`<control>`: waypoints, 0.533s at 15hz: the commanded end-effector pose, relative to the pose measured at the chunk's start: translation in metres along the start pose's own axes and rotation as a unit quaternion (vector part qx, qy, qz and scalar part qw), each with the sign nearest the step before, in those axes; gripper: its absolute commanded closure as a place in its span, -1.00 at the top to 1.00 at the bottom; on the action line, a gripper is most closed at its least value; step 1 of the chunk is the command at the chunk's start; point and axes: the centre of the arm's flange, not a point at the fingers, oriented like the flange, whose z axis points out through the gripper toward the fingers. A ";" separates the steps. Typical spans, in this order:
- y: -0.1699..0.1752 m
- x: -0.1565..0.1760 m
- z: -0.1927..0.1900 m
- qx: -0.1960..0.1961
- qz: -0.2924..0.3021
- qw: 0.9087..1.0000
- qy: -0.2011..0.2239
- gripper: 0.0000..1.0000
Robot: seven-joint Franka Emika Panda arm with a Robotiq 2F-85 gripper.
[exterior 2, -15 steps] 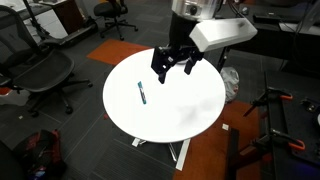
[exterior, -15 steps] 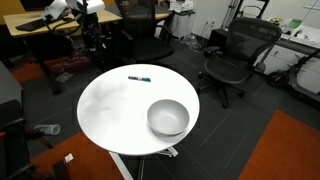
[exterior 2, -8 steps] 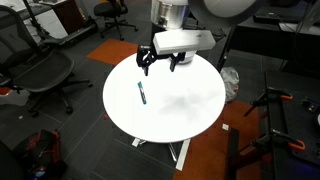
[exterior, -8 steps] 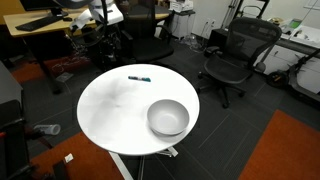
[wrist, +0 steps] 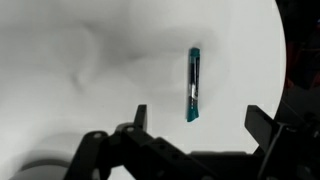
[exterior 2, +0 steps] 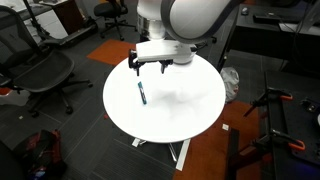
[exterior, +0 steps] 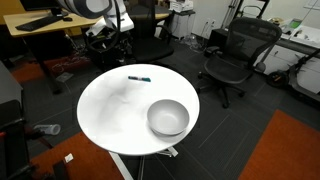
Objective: Put the blue marker inside the grey bowl
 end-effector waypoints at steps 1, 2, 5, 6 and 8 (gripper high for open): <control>-0.016 0.012 0.019 0.000 0.011 1.000 0.020 1.00; -0.017 0.015 0.025 0.000 0.011 1.000 0.023 1.00; -0.019 0.023 0.040 0.006 0.010 1.000 0.028 1.00; -0.023 0.021 0.046 0.007 0.008 1.000 0.029 1.00; -0.028 0.022 0.055 0.010 0.004 0.999 0.030 1.00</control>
